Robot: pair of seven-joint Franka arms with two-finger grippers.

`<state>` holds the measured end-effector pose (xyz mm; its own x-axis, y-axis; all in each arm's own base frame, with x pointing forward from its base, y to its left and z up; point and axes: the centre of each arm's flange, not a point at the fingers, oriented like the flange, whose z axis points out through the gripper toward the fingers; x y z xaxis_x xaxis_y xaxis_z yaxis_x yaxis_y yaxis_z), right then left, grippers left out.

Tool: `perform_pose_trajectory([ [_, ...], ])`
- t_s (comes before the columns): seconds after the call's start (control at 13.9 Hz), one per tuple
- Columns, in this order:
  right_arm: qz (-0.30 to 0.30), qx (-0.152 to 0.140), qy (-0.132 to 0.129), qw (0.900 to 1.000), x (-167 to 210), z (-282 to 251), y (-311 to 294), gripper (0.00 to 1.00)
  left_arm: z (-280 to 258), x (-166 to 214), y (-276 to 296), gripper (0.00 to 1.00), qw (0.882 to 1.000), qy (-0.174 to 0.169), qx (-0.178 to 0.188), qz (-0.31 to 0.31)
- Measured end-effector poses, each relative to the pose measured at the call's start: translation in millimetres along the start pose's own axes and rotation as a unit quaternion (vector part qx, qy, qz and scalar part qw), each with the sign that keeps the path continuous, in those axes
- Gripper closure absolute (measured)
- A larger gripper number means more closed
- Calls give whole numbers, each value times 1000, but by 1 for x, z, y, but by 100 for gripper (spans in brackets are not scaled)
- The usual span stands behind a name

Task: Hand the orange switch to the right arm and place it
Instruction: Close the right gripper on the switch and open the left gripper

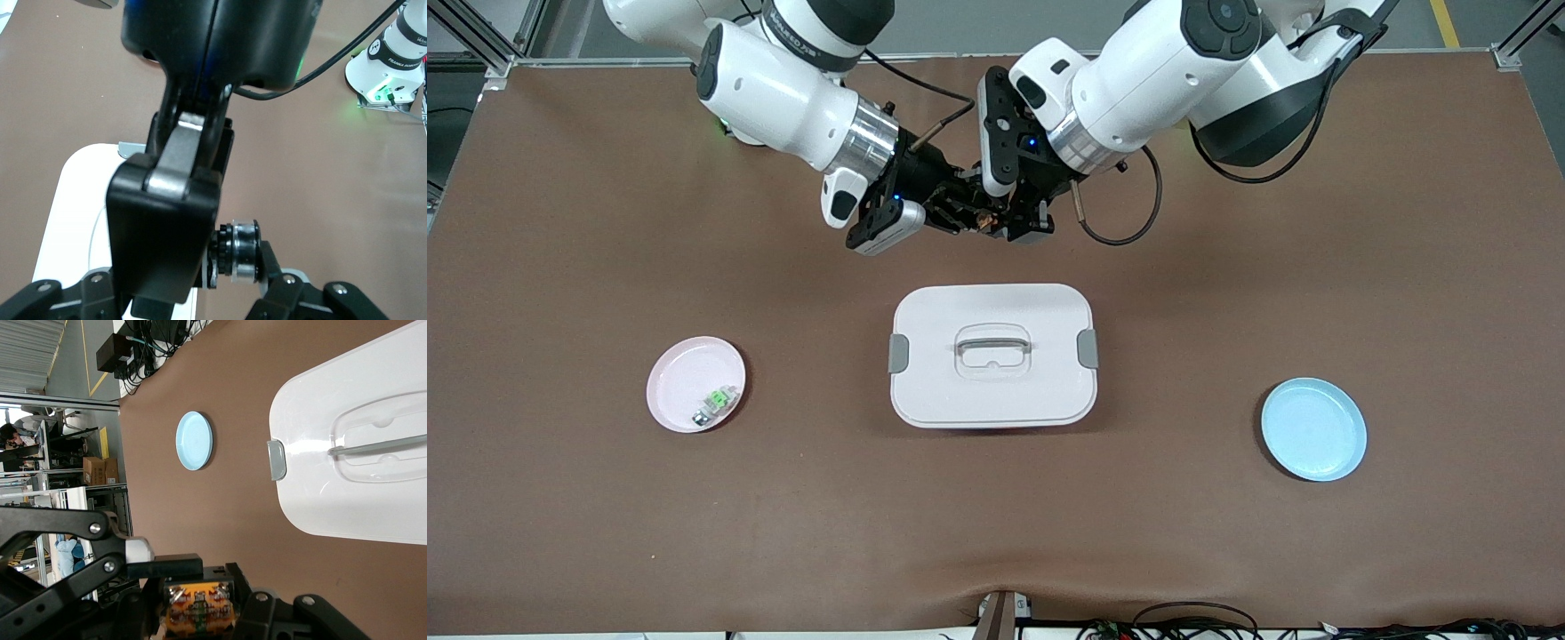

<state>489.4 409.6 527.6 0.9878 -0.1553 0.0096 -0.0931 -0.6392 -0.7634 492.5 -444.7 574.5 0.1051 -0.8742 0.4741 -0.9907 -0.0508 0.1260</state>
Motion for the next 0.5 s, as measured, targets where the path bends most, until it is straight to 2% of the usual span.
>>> perform_pose_trajectory([
  [0.5,0,0,0,1000,0,0,0,59,0,1,0,28,1000,0,0,-13],
])
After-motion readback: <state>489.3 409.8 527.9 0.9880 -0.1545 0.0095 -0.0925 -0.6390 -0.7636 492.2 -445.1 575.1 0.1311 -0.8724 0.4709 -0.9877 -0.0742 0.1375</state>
